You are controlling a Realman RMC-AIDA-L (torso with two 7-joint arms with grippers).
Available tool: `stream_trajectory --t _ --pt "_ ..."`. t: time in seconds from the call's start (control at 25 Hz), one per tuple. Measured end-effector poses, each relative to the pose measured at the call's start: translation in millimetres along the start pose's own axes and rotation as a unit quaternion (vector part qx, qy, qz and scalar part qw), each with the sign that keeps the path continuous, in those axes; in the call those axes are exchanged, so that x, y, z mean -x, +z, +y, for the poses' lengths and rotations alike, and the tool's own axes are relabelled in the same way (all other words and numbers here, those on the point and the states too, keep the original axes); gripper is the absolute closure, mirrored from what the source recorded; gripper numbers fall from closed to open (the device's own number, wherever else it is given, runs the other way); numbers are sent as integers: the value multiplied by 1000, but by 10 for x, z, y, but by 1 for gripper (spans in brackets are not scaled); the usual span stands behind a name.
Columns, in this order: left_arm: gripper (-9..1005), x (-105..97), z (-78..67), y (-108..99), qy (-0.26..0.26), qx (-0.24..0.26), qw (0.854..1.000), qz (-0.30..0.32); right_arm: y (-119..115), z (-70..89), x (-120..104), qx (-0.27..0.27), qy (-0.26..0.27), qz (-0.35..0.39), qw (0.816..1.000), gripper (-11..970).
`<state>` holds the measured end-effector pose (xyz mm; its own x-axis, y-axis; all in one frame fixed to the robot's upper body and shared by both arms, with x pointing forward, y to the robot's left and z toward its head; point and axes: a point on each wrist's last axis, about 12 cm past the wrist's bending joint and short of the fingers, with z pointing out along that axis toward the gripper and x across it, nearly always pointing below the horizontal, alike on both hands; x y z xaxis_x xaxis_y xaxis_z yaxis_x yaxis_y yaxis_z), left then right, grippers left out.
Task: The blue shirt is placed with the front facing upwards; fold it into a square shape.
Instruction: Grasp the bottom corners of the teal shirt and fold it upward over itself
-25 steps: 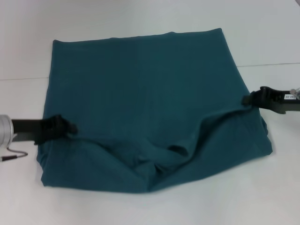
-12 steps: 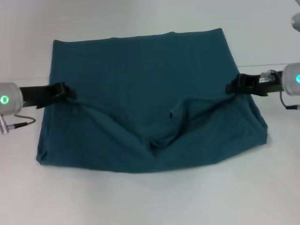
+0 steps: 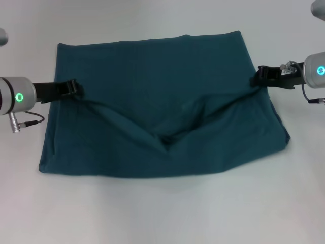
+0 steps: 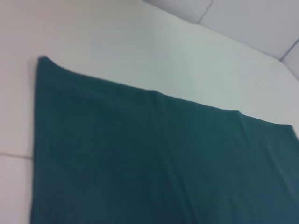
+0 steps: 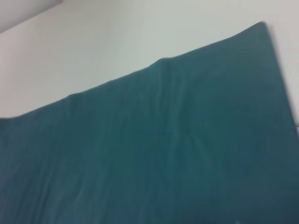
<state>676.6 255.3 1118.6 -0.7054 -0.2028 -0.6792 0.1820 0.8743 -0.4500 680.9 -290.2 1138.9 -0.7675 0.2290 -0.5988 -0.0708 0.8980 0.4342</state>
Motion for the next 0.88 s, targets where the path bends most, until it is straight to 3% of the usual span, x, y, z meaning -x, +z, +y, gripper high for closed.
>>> stream_trajectory --t 0.28,0.88 --pt "948 25 -25 51 13 20 1000 -20 14 -51 34 -18 2 -24 1000 927" --pt "948 154 10 39 22 47 997 -50 120 61 93 -42 -36 -44 997 925"
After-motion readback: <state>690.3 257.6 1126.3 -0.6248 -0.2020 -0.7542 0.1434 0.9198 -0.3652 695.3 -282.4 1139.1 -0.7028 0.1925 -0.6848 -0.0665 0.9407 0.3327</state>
